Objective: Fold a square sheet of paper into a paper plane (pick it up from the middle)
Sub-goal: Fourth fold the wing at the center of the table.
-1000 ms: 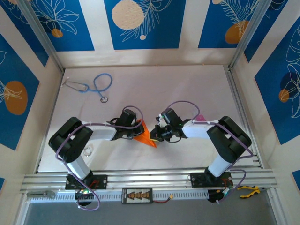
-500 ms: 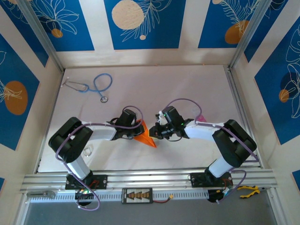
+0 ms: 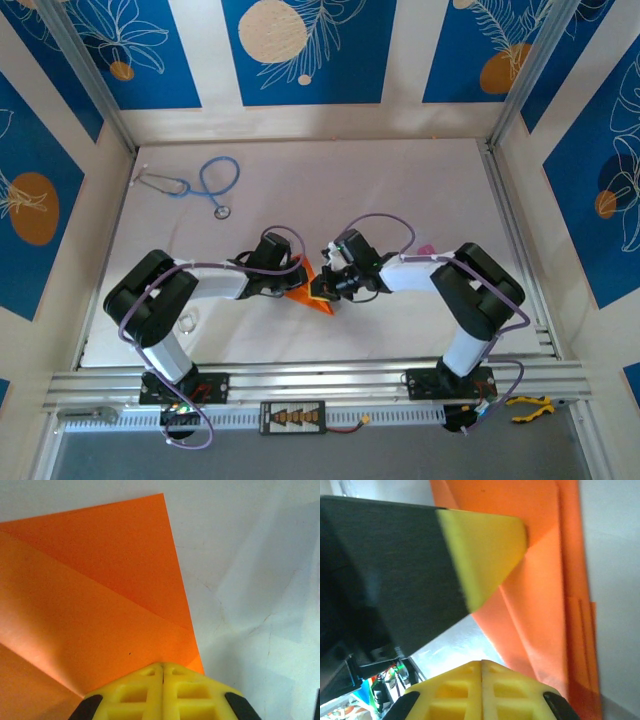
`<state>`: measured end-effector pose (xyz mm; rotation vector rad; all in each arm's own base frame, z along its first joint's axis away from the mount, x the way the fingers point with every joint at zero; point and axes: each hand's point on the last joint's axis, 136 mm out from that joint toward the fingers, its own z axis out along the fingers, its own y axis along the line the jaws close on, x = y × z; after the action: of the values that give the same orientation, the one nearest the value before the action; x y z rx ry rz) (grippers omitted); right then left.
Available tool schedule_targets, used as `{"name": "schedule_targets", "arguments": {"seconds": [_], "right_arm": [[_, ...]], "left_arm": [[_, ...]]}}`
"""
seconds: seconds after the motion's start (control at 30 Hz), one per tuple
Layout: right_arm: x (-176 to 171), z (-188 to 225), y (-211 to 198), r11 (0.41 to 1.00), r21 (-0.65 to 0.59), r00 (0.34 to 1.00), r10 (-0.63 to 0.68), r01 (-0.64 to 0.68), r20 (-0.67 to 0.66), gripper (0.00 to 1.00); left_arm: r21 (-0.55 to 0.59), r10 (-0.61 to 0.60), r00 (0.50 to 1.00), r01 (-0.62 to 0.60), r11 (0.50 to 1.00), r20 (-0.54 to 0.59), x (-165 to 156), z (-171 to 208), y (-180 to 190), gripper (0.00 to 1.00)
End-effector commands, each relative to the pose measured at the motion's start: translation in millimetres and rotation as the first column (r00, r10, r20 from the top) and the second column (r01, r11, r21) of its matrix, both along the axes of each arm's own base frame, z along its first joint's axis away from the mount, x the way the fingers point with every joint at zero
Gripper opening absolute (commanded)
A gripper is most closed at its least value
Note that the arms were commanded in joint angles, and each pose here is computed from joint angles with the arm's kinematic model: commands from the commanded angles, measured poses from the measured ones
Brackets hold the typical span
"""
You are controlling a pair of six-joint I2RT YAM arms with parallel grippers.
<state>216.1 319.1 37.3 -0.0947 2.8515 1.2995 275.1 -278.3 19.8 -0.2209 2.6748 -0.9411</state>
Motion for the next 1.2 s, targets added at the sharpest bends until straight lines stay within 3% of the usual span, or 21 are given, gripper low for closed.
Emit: {"name": "schedule_targets", "arguments": {"seconds": [0.0, 0.37, 0.7, 1.17], "right_arm": [[-6, -14, -5, 0.999, -0.039, 1.000, 0.001, -0.002, -0.031, 0.07], [-16, -26, -30, 0.992, -0.117, 0.998, -0.050, 0.045, -0.046, 0.06], [0, 8, -1, 1.000, -0.004, 1.000, 0.013, -0.012, 0.015, 0.07], [-28, -62, -37, 0.979, -0.200, 0.989, -0.064, 0.037, -0.131, 0.02]], "left_arm": [[0.071, 0.009, 0.997, -0.004, 0.998, -0.072, -16, -19, 17, 0.00], [0.071, 0.008, 0.998, -0.004, 0.997, -0.067, -15, -18, 17, 0.00], [0.066, 0.010, 0.998, -0.005, 0.998, -0.070, -16, -19, 17, 0.00], [0.064, 0.000, 0.999, 0.002, 0.998, -0.042, -10, -9, 19, 0.00]]}}
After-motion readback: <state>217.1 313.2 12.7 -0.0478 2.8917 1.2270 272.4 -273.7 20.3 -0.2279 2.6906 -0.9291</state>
